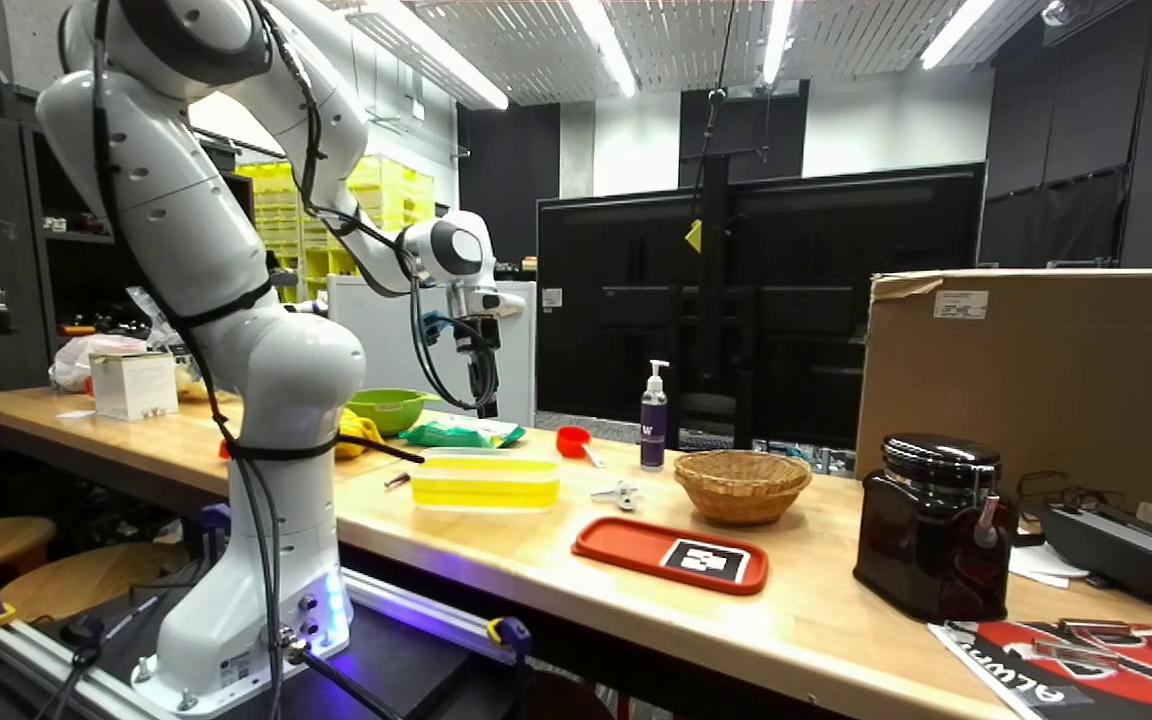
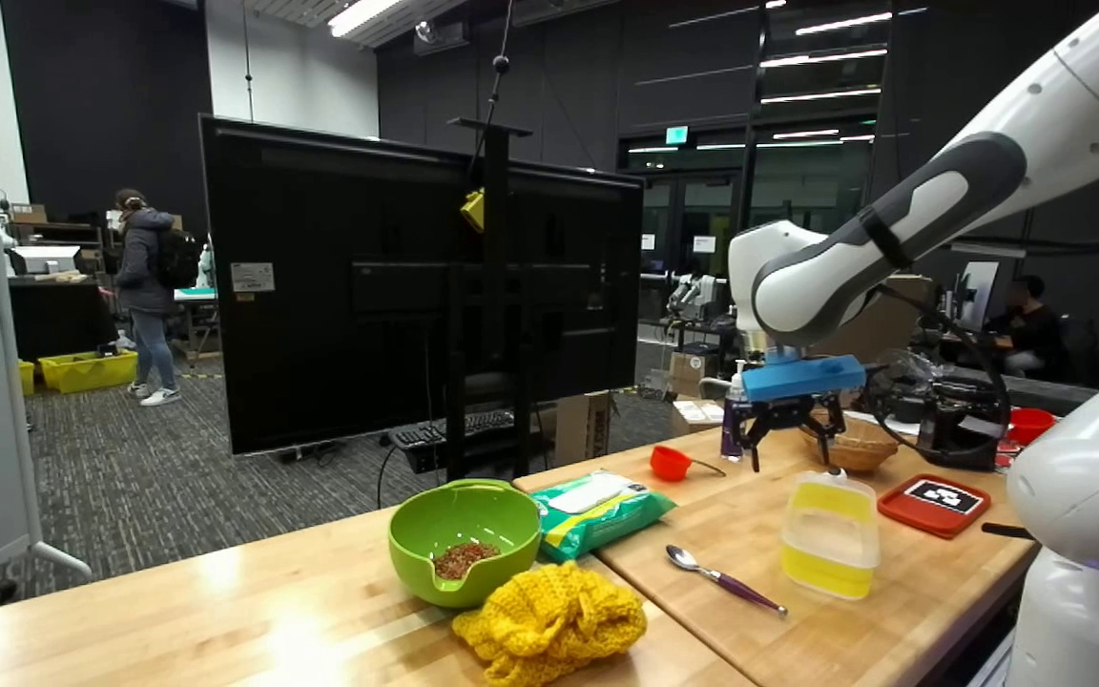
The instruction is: Put the yellow bowl on the green packet
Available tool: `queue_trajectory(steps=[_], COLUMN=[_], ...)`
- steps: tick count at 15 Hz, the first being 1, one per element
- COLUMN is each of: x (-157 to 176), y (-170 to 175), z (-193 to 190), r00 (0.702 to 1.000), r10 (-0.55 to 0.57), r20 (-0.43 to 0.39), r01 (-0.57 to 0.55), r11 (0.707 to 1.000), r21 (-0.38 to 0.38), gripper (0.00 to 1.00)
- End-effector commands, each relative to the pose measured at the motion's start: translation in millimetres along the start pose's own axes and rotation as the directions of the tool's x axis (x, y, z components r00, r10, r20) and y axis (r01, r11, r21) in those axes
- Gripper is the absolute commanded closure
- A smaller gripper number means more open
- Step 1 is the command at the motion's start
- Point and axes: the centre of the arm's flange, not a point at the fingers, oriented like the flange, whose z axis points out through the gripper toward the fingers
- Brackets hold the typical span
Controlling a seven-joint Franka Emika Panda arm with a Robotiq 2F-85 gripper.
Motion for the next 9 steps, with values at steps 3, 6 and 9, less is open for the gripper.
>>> queue_trajectory(steps=[3,6,9], x=[2.8,2.5,3.4], y=[2.0,1.7,2.4], z=[0.6,0.5,1.8], r00=[1.0,1.0,1.0], r10=[0.007,0.006,0.008], r20=[0.006,0.005,0.01], r01=[-0.007,-0.006,-0.008], r11=[1.0,1.0,1.0], r21=[0.003,0.002,0.016], gripper=[0.0,0.0,0.0])
